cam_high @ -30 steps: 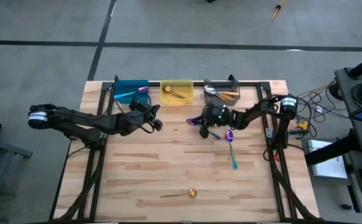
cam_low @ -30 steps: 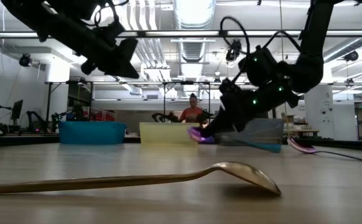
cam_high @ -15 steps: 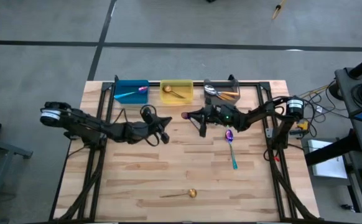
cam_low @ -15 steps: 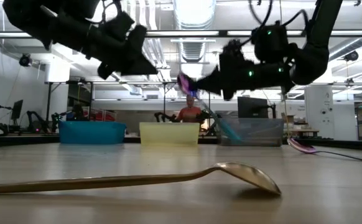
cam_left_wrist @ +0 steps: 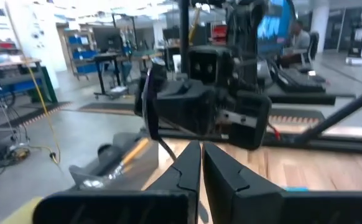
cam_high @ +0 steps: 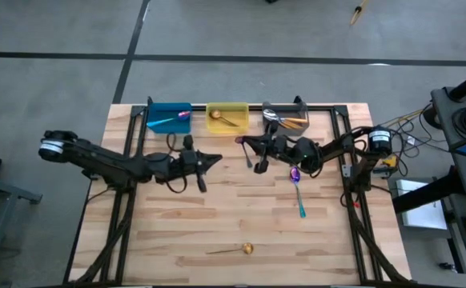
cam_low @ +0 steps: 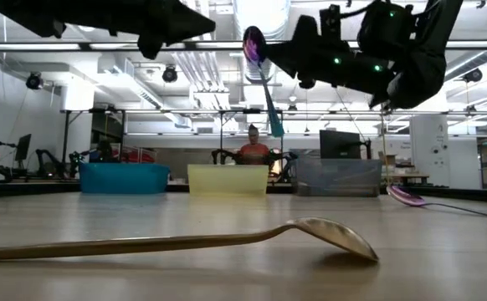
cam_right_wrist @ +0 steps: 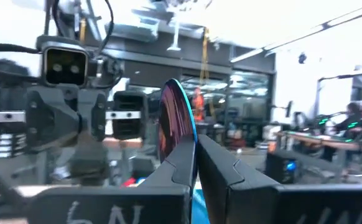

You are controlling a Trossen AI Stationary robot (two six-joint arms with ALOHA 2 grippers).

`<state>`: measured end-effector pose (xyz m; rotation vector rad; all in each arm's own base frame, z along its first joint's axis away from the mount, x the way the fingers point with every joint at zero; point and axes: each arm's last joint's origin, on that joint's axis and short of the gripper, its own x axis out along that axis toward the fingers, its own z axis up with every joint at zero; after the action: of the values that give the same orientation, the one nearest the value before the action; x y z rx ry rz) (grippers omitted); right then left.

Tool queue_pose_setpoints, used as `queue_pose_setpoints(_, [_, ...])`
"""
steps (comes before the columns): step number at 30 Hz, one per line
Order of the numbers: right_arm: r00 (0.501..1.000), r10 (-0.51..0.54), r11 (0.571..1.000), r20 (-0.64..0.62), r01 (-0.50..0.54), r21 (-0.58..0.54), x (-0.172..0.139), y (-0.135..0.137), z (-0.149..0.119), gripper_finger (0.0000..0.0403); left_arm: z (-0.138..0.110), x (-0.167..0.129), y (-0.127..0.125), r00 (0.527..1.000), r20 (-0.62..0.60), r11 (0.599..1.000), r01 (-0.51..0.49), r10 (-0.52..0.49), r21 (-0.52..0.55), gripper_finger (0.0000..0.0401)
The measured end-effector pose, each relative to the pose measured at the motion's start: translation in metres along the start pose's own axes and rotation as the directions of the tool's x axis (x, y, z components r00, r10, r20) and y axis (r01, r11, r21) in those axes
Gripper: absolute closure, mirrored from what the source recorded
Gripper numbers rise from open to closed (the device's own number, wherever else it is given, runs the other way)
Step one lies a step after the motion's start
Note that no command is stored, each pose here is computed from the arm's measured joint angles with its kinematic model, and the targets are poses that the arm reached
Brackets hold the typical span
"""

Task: Sort silverware by color (type)
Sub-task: Put the blue spoon into the blue bin

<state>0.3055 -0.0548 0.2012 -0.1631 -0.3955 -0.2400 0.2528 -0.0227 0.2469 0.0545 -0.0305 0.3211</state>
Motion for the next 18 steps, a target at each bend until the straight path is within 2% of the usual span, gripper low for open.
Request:
queue_pose_setpoints(6, [0.999, -0.001, 1.000, 0.048, 0.002, -0.023, 0.012, 0.013, 0.009, 0.0394, 0.004, -0.002, 0.005, 1.000, 0.010, 0.999, -0.014, 0.014, -0.051, 0.0395])
queue_pose_setpoints(11, [0.998, 0.016, 0.997, 0.057, -0.012, -0.074, 0.014, 0.025, 0.012, 0.0394, -0.002, -0.002, 0.004, 0.999, -0.044, 0.996, -0.015, 0.011, -0.087, 0.0358])
queue_pose_setpoints(15, [0.995, -0.095, 0.989, 0.043, 0.099, -0.106, 0.016, 0.028, 0.014, 0.0394, -0.004, -0.002, 0.004, 0.998, -0.056, 0.993, -0.030, 0.024, -0.114, 0.0310])
queue_pose_setpoints(18, [0.984, -0.176, 0.979, 0.041, 0.179, -0.099, 0.018, 0.029, 0.016, 0.0394, -0.009, 0.000, 0.005, 0.993, -0.080, 0.990, -0.098, 0.090, -0.102, 0.0276])
